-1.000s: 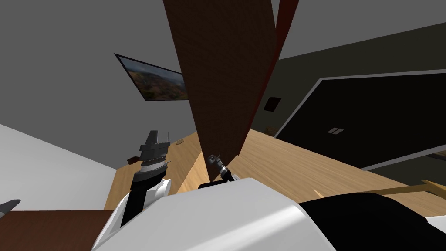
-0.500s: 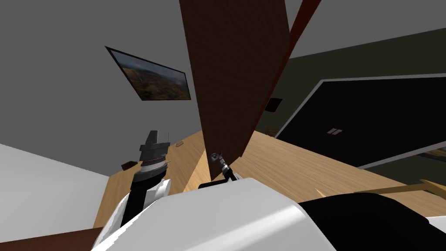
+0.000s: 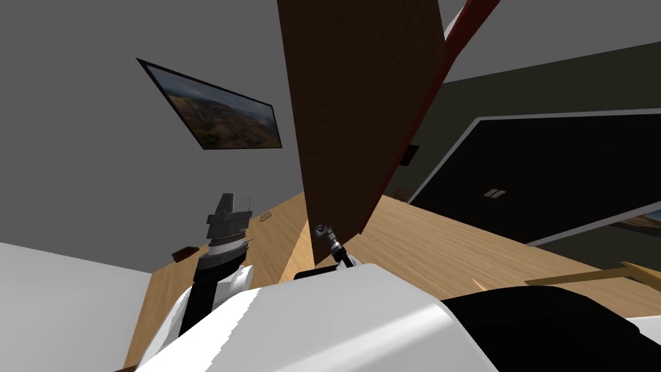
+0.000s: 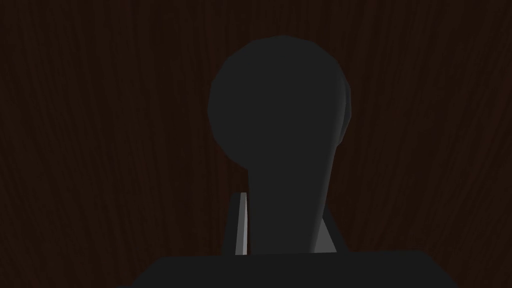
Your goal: Push the door open
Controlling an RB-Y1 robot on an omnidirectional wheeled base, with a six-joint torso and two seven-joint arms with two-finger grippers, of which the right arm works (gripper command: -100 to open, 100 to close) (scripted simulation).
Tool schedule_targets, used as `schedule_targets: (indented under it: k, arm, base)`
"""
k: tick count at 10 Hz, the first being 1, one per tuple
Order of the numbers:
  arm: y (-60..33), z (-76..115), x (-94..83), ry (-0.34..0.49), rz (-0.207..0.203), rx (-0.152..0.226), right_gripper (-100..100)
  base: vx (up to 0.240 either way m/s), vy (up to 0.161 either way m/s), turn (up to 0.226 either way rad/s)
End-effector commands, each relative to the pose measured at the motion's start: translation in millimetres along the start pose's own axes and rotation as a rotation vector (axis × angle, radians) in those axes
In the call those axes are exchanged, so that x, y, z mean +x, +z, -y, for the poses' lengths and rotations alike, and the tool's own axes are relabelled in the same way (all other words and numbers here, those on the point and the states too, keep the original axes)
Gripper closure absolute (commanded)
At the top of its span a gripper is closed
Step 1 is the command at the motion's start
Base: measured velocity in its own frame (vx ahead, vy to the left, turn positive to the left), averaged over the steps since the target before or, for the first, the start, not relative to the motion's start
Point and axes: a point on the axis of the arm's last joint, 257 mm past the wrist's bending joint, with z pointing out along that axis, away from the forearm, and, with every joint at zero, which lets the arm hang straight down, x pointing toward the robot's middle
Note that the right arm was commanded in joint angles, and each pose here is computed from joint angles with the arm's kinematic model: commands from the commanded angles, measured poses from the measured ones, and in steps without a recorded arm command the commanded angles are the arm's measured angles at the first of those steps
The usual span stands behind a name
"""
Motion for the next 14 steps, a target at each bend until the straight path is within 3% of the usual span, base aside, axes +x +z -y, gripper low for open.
schedule_targets:
  k: [1,7,11,12,13,14]
  arm:
    - [1.2,0.0,-16.6,-0.006,0.032,-0.004,100]
    - [5.4,-2.0,-48.6,0.015,0.13,-0.008,100]
    - [8.3,-3.8,-59.8,0.039,0.182,-0.013,100]
    - [5.4,-2.7,-66.3,0.029,0.185,-0.011,100]
    - [2.1,-2.1,-84.9,0.018,0.216,-0.01,100]
    - [1.5,-1.8,-88.3,0.016,0.222,-0.009,100]
  base:
    - [0.104,0.099,-0.031]
    - [0.119,0.153,-0.07]
    - [0.117,0.165,-0.068]
    - [0.047,0.06,-0.051]
    - [0.112,0.07,-0.063]
    - [0.12,0.138,-0.06]
